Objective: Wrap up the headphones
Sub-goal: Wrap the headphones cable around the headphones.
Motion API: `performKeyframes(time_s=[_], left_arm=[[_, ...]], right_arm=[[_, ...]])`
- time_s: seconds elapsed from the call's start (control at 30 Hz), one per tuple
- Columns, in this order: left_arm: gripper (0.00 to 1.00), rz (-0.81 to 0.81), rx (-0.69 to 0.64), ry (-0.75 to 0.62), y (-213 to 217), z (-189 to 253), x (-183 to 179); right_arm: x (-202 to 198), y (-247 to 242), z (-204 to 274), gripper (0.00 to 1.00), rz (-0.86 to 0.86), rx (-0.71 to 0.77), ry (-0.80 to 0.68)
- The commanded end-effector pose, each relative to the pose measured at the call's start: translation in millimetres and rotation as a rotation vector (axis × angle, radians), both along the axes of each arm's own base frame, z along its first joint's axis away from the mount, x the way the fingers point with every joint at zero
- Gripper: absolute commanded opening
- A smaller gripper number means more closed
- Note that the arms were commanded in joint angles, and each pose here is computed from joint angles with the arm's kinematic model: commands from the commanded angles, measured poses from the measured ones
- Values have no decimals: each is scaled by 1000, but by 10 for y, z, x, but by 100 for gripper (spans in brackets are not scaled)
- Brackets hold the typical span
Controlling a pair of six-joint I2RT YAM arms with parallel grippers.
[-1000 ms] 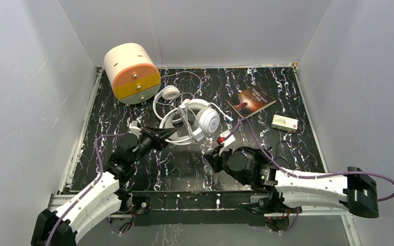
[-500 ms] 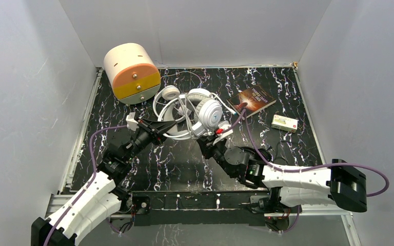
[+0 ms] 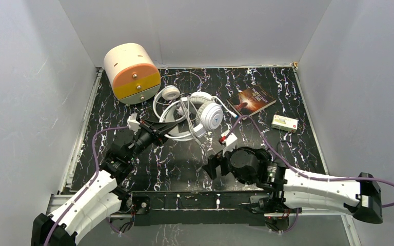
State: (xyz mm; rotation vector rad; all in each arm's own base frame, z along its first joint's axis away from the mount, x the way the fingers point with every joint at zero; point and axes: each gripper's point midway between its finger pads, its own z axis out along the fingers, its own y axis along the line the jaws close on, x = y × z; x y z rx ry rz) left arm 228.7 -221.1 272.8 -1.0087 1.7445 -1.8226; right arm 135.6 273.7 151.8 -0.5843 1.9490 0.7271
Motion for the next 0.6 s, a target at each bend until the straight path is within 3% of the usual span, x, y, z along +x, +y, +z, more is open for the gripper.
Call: performKeyframes(time_s=[0.0, 0.07, 0.2, 0.3, 0.5, 0.57], left_arm=[[0, -7, -97, -130, 36, 410, -40], [0, -2, -92, -143, 56, 439, -33], [0, 21, -86, -175, 139, 518, -19], [0, 38, -88, -186, 207, 555, 7], [0, 51, -96, -223, 322, 678, 70], [0, 37, -101, -235, 319, 697, 79]], right_arm=[[-358, -312, -171, 98, 90, -86, 157], [-431, -326, -105, 99, 121, -36, 182], [-274, -488, -89, 99, 27, -92, 318], [-101, -482, -185, 99, 36, -81, 495], [511, -724, -184, 92, -3, 193, 706], [588, -671, -128, 98, 13, 241, 796]])
